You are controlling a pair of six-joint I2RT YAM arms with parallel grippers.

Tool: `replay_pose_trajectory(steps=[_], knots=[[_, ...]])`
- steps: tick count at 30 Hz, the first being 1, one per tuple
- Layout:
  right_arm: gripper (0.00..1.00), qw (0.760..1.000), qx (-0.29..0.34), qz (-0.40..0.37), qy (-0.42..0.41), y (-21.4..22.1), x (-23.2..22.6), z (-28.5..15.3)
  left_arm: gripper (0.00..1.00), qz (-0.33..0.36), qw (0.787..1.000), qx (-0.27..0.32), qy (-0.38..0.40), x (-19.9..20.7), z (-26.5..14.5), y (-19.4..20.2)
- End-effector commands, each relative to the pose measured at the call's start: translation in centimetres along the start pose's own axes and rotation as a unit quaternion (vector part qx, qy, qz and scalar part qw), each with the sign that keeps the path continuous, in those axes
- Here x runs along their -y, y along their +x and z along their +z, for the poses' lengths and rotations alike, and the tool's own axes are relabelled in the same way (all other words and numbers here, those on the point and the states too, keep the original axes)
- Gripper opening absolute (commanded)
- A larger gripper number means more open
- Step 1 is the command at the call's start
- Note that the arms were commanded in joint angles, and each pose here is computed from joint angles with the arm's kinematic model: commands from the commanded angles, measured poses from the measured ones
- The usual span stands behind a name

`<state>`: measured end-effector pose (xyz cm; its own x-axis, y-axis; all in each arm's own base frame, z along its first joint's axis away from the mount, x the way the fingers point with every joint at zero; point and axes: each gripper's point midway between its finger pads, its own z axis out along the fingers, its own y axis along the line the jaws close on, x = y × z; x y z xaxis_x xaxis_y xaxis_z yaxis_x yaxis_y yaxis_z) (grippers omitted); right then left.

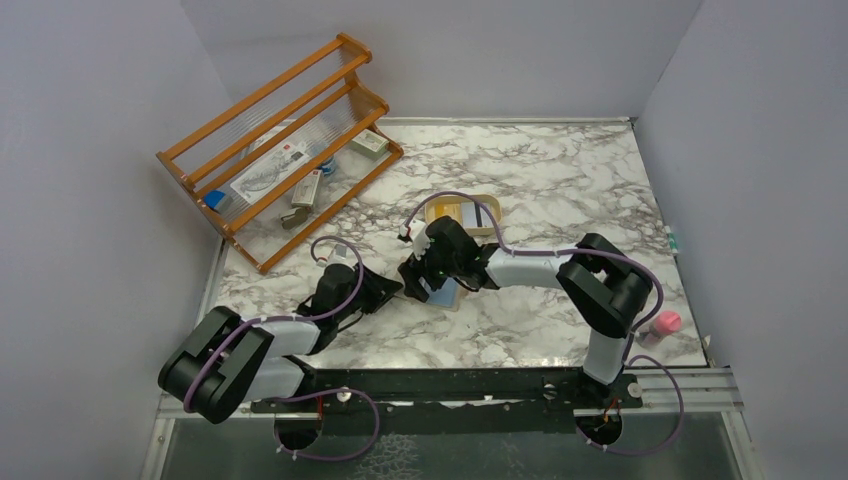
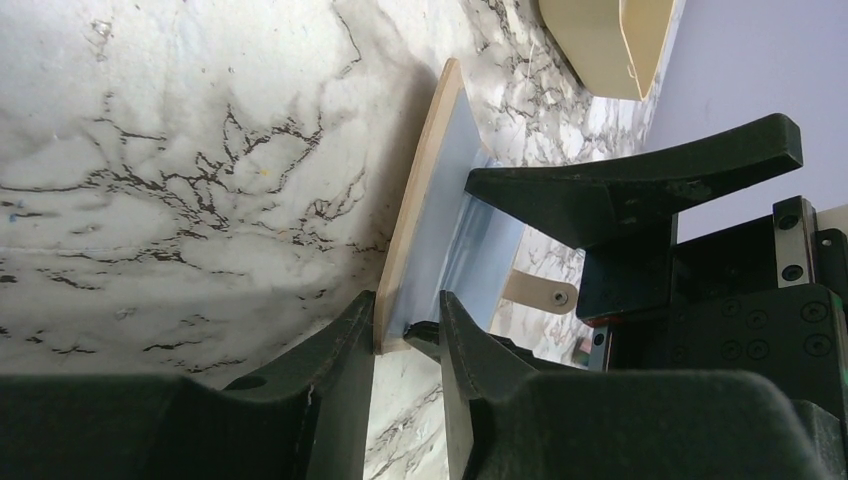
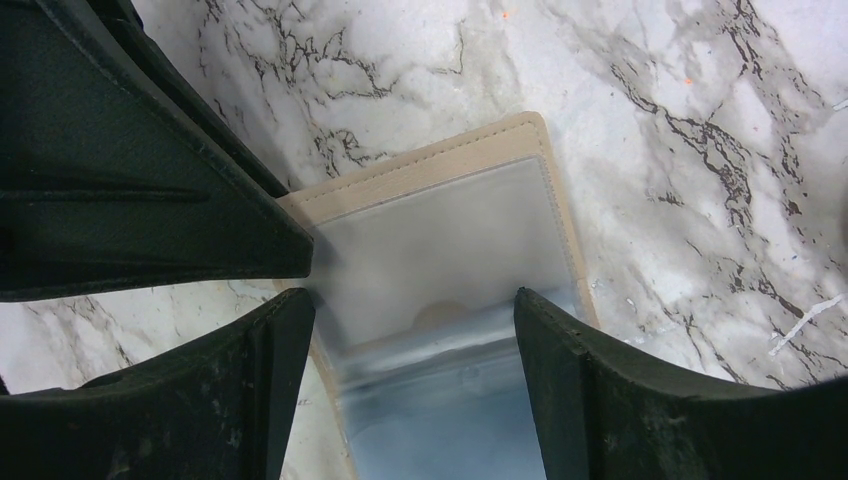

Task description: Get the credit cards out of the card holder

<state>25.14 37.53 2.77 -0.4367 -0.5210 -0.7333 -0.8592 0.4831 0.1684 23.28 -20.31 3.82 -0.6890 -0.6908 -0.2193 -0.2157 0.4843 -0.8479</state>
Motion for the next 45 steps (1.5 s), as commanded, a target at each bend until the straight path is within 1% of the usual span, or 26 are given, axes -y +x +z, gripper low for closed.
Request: replay_pose_trajectory(steps=[1,9,12,20,27,32,37,39,42,45], knots=[[0.78,0.997,-0.078,0.019,-0.014,5.9,-0.6,0.8,0.3,-0.002,1.0,0.03,0.007,0.8,0.2,-1.2],[0.78,0.996,-0.079,0.021,-0.023,6.1,-0.9,0.8,0.31,-0.008,0.995,0.095,0.017,1.3,-0.5,-3.4],[0.79,0.996,-0.079,0.022,-0.024,6.1,-1.0,0.8,0.31,-0.007,0.994,0.105,0.017,1.5,-0.5,-3.8],[0.79,0.996,-0.081,0.023,-0.028,6.2,-1.1,0.7,0.3,-0.01,0.995,0.094,0.004,1.3,0.3,-3.6],[0.79,0.996,-0.081,0.024,-0.033,6.3,-1.3,0.8,0.19,-0.014,0.994,0.104,0.003,1.2,0.1,-3.9],[0.79,0.996,-0.083,0.023,-0.035,6.4,-1.4,0.7,0.18,-0.017,0.993,0.119,0.006,1.2,-0.2,-4.4],[0.79,0.995,-0.086,0.025,-0.037,6.7,-1.4,0.6,0.08,-0.018,0.991,0.129,0.007,1.2,-0.5,-4.7],[0.79,0.995,-0.086,0.026,-0.038,6.7,-1.5,0.6,0.06,-0.018,0.991,0.13,0.006,1.1,-0.5,-4.7],[0.79,0.995,-0.087,0.026,-0.04,6.9,-1.5,0.7,0.06,-0.016,0.992,0.123,0.005,1.1,-0.3,-4.5],[0.79,0.995,-0.089,0.027,-0.04,7.0,-1.6,0.7,0.09,-0.011,0.994,0.112,0.004,1.2,0.0,-4.2]])
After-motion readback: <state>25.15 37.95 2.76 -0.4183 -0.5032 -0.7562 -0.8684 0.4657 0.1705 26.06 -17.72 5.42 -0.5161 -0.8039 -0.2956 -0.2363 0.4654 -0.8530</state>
